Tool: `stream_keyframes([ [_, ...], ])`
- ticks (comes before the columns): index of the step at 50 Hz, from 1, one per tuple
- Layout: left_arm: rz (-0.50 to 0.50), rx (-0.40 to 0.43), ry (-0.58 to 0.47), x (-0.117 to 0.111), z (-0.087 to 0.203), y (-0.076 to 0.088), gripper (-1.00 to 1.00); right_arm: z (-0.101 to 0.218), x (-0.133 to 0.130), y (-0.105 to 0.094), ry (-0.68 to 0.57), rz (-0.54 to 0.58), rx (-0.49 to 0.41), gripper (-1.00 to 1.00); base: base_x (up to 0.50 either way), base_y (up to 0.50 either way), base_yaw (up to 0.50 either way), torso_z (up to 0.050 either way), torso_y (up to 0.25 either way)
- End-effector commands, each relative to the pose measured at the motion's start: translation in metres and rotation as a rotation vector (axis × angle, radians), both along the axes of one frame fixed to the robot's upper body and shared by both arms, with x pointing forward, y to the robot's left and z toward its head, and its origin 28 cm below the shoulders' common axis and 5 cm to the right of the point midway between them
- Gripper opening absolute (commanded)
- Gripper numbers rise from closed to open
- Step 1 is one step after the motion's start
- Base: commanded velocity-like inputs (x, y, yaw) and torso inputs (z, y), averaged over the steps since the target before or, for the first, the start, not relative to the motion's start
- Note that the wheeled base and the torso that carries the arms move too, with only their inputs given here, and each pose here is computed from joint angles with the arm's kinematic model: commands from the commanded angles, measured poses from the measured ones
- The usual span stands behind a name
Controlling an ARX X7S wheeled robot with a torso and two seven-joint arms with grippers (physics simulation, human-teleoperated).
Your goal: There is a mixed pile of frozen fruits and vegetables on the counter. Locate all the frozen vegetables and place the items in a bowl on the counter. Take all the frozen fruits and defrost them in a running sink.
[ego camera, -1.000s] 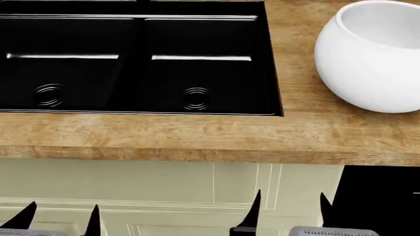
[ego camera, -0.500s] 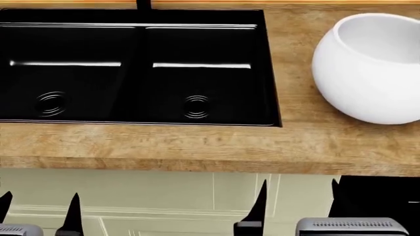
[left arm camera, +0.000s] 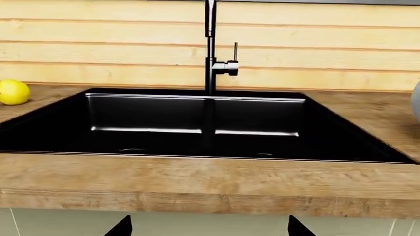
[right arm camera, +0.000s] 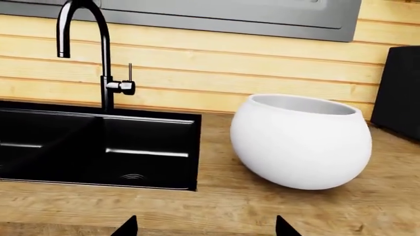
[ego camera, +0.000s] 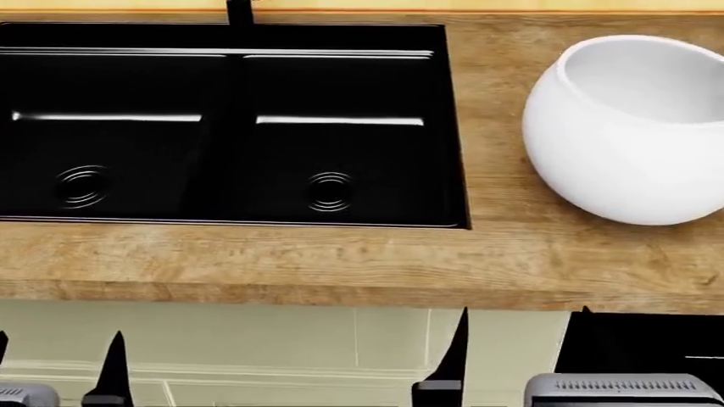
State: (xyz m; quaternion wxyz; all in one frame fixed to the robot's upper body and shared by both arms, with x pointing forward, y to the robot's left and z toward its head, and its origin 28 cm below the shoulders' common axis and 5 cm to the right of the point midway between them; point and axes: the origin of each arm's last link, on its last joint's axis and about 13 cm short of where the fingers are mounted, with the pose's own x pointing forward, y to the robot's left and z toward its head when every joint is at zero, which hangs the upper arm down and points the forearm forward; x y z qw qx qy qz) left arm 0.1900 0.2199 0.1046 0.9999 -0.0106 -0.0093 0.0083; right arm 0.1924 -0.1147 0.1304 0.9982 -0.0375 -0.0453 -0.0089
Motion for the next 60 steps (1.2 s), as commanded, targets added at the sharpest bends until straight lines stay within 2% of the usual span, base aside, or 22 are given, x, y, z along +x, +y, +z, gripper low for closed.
stream_keyframes([
  [1, 0.01, -0.031, -0.011, -0.002, 0.003, 0.002, 1.0, 0.003, -0.001, -0.007, -0.002, -0.024, 0.006, 1.0, 0.0, -0.5, 0.0, 0.0, 0.0],
  [14, 0.014, -0.031, 0.006, -0.001, 0.003, 0.005, 1.0, 0.008, -0.003, -0.015, 0.002, -0.034, -0.018, 1.0, 0.02, -0.5, 0.0, 0.0, 0.0],
  [18, 0.011, -0.023, 0.017, -0.001, 0.002, 0.007, 1.0, 0.009, -0.003, -0.019, 0.0, -0.037, -0.051, 1.0, 0.1, -0.5, 0.0, 0.0, 0.0],
  [26, 0.021, -0.027, 0.023, 0.006, 0.003, 0.008, 1.0, 0.015, -0.005, -0.021, -0.015, -0.04, -0.062, 1.0, 0.19, -0.5, 0.0, 0.0, 0.0],
  [36, 0.034, -0.011, -0.003, 0.015, 0.02, 0.014, 1.0, 0.032, -0.006, -0.034, -0.063, -0.089, -0.069, 1.0, 0.22, -0.49, 0.0, 0.0, 0.0],
  [47, 0.06, 0.021, 0.016, 0.015, 0.021, 0.029, 1.0, 0.034, -0.009, -0.041, -0.056, -0.099, -0.131, 1.0, 0.23, -0.05, 0.0, 0.0, 0.0],
  [52, 0.066, 0.029, 0.027, 0.013, 0.02, 0.034, 1.0, 0.036, -0.012, -0.043, -0.051, -0.113, -0.122, 1.0, 0.04, 0.0, 0.0, 0.0, 0.0],
  [60, 0.049, 0.023, 0.035, 0.014, 0.02, 0.031, 1.0, 0.038, -0.013, -0.048, -0.032, -0.17, -0.111, 1.0, 0.0, 0.0, 0.0, 0.0, 0.0],
])
